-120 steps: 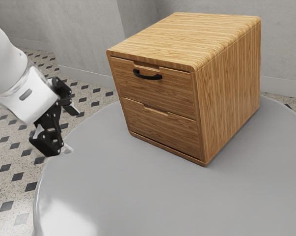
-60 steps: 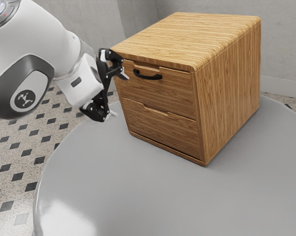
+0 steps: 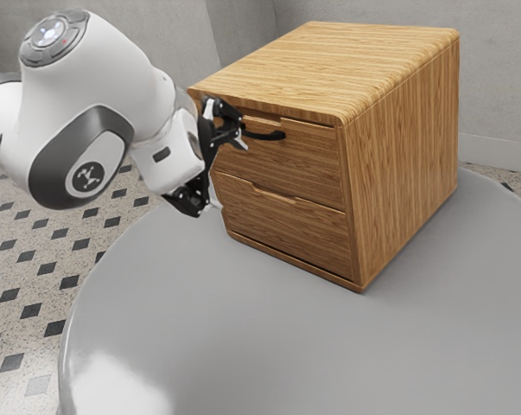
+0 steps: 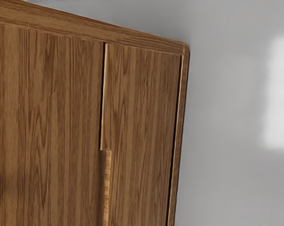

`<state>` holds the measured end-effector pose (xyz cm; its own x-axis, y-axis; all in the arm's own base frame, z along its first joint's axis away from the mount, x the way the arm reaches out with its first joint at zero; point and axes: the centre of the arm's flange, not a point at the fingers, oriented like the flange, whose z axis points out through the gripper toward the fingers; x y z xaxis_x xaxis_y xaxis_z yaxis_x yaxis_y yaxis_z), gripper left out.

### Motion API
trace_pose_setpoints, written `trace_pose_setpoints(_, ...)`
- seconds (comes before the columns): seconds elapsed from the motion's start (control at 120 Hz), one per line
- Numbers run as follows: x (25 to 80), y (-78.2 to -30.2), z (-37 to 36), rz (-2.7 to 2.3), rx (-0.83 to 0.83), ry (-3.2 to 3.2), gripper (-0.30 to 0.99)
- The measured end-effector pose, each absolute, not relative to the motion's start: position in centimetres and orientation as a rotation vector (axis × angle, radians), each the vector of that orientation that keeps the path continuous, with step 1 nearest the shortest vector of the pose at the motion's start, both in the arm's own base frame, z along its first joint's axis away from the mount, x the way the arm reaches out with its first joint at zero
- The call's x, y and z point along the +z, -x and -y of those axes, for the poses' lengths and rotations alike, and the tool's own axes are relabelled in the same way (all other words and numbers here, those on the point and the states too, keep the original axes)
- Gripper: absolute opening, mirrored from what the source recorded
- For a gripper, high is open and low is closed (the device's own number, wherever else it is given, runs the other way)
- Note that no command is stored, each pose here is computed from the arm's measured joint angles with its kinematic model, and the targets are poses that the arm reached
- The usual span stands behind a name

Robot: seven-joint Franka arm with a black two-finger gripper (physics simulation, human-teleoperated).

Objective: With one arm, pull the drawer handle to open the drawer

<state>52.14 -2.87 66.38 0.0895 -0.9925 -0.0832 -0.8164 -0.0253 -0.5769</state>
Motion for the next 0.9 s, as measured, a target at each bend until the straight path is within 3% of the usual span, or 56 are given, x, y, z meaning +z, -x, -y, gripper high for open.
trace_pose_setpoints(0.9,65.7,-55.7,0.3,-1.781,-0.481,1.868,0.69)
